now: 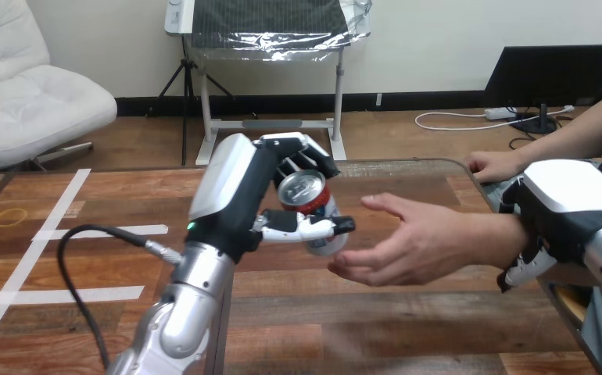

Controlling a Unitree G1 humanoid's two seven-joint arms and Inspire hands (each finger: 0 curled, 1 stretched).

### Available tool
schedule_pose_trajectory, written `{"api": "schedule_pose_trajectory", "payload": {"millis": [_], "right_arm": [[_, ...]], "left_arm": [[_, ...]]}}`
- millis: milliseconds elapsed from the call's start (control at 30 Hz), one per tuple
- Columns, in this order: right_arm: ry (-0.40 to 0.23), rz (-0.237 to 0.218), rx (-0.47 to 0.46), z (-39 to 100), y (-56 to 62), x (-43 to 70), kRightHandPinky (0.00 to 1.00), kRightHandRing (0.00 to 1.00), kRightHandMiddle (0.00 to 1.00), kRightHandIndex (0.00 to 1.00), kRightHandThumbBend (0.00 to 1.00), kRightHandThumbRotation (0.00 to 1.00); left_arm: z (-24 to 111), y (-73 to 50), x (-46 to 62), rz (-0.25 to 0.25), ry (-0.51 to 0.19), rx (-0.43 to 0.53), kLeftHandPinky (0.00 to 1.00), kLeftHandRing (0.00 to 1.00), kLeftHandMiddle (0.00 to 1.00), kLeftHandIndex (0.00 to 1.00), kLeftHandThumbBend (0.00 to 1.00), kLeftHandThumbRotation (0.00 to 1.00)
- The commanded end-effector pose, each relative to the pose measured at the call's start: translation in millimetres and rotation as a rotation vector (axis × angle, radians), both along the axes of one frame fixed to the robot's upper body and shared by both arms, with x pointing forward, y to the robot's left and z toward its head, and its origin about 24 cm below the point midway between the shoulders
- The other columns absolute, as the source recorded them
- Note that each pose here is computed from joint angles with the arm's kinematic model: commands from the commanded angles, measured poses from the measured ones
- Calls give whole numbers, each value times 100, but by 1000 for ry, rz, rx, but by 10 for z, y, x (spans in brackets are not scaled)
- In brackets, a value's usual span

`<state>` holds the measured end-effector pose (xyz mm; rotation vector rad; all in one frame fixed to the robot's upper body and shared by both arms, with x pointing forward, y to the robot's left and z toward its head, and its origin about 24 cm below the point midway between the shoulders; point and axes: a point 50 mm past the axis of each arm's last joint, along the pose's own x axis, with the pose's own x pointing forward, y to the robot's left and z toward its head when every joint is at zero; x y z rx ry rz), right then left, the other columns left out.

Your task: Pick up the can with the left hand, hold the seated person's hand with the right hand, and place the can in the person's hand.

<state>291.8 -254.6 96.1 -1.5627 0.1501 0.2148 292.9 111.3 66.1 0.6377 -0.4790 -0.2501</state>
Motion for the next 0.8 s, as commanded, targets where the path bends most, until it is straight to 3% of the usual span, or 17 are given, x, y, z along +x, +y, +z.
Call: {"api": "schedule_pose_trajectory", "payload": {"millis": [0, 767], "right_arm": [[-162, 63, 9, 409, 126, 81, 12, 20, 31, 47, 79, 0], [-196, 93, 20, 534, 261, 43, 10, 17, 27, 46, 78, 0]], "left_arm": [[314, -188, 156, -51, -105, -27, 33, 37, 43, 47, 65, 0], [409, -652, 105, -156, -115, -79, 35, 39, 45, 47, 66, 0]]}}
